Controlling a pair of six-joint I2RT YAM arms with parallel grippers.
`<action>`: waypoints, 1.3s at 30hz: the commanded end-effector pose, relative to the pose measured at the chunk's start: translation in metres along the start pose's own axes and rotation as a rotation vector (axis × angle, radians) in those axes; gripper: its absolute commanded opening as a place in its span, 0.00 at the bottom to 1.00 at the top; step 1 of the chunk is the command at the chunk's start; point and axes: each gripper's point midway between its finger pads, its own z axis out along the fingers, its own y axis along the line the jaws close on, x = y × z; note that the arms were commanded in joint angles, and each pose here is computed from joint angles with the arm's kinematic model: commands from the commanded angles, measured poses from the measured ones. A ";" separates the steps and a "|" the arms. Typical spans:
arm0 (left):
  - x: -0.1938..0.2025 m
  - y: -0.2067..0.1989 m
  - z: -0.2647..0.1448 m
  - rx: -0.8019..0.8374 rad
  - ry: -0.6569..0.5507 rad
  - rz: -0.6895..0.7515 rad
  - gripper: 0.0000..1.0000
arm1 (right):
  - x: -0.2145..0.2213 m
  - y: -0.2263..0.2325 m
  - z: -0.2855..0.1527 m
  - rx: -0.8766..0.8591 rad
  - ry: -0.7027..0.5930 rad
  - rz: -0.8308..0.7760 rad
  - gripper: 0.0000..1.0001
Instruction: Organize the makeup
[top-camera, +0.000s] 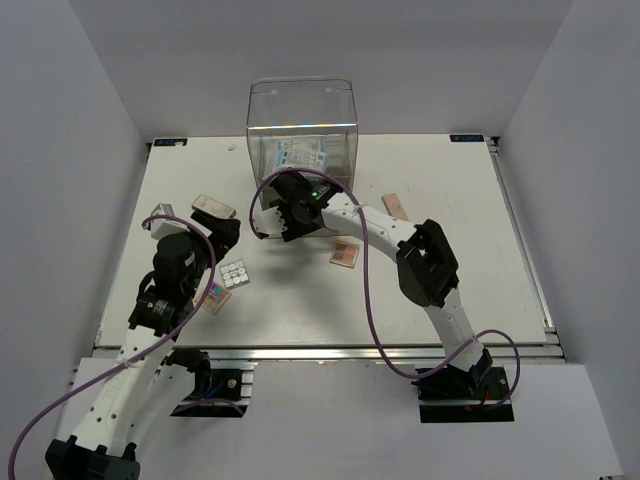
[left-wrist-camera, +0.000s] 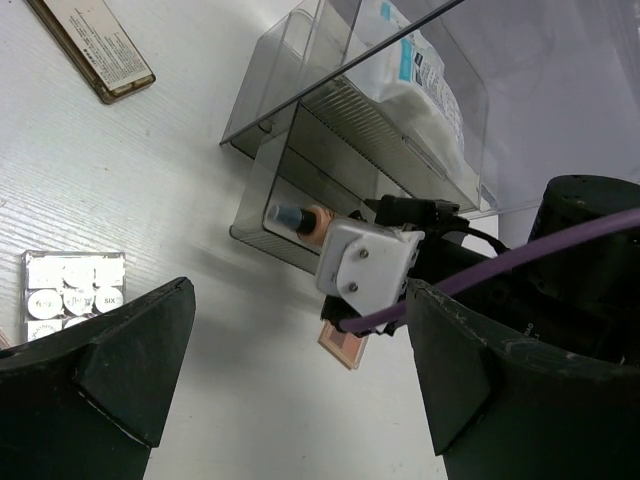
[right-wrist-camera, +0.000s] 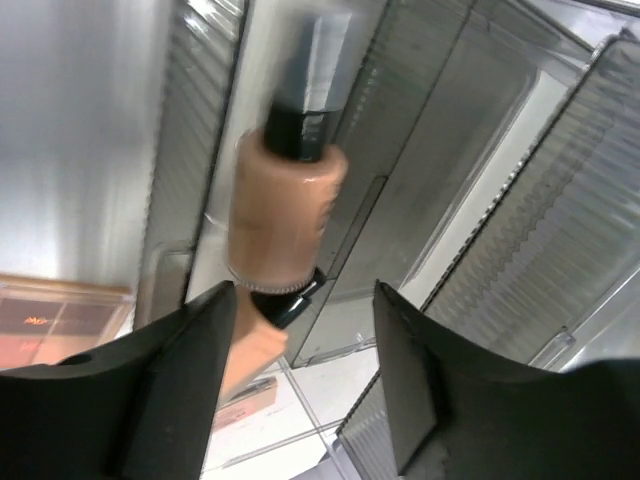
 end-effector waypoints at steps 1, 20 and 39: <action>0.000 0.002 0.000 -0.006 0.001 -0.003 0.96 | -0.003 -0.020 0.000 0.063 -0.022 0.030 0.64; 0.002 -0.008 0.007 0.042 0.008 -0.018 0.65 | -0.030 -0.064 -0.148 0.358 -0.539 0.302 0.07; 0.009 -0.016 0.016 0.077 0.045 -0.013 0.57 | -0.002 0.073 -0.055 0.005 -0.513 0.306 0.00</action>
